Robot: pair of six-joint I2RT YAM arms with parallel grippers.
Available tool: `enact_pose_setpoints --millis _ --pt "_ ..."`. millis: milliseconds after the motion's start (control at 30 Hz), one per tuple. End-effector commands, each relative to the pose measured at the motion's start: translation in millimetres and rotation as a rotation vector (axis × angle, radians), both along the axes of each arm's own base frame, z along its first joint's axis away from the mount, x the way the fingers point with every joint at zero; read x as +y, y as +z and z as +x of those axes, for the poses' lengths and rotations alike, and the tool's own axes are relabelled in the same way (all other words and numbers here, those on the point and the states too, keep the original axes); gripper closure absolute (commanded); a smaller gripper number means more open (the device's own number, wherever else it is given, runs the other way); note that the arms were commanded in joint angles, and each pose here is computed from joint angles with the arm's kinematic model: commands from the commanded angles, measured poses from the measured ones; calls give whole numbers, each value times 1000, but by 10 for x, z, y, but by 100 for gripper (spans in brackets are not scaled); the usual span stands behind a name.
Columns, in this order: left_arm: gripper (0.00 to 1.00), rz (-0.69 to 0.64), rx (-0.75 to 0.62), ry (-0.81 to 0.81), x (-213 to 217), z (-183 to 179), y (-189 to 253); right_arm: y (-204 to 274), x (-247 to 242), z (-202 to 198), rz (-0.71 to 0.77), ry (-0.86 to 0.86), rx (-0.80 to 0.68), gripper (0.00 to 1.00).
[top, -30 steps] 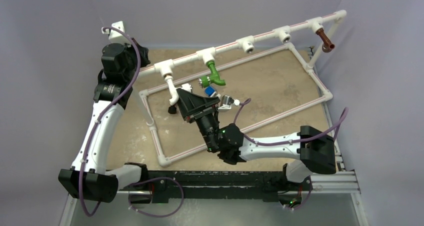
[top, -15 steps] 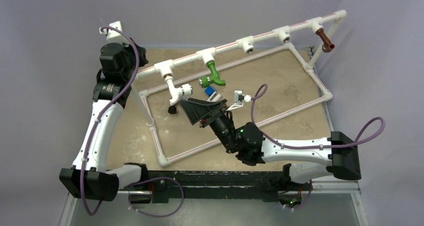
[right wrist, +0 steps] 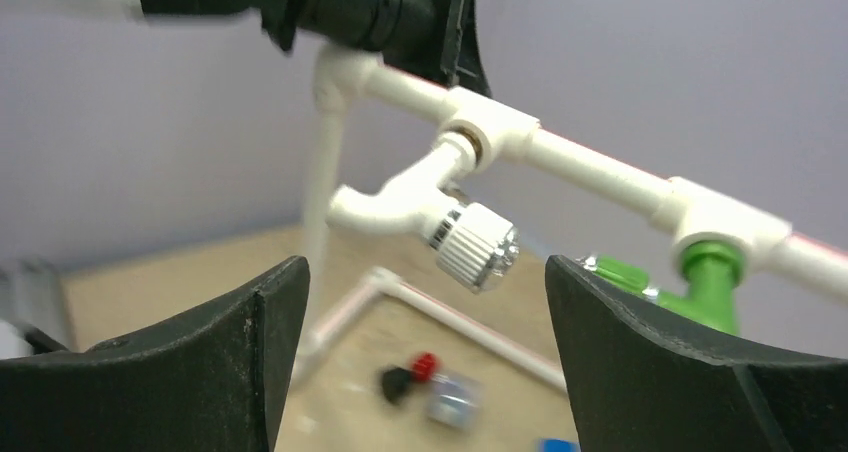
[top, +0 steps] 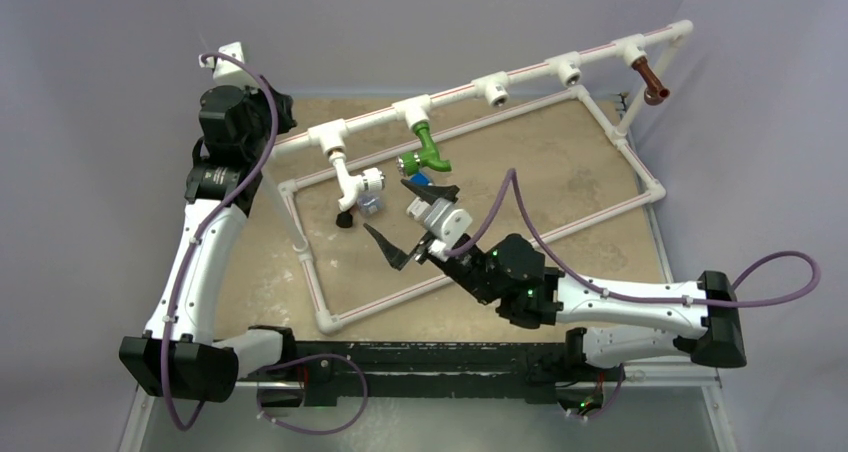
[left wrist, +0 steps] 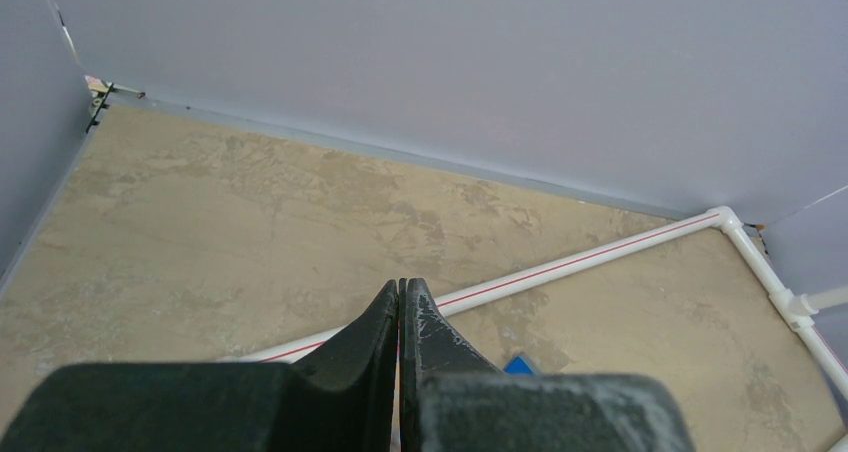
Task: Install the water faucets
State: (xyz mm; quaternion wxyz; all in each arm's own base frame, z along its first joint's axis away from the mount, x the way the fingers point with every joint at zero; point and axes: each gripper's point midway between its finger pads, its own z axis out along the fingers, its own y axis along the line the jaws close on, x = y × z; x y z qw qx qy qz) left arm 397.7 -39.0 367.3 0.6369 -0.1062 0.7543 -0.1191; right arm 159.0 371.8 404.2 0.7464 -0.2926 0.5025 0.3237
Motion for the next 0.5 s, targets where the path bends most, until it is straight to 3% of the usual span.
enact_pose_setpoints --millis 0,267,467 --pt "100 21 317 3 61 -173 -941 32 -61 67 -359 -116 -417 12" --pt "100 18 320 1 65 -172 -952 60 -139 287 -663 -409 -802 10" --pt "100 18 324 2 70 -168 -966 116 95 332 -744 -458 -918 10"
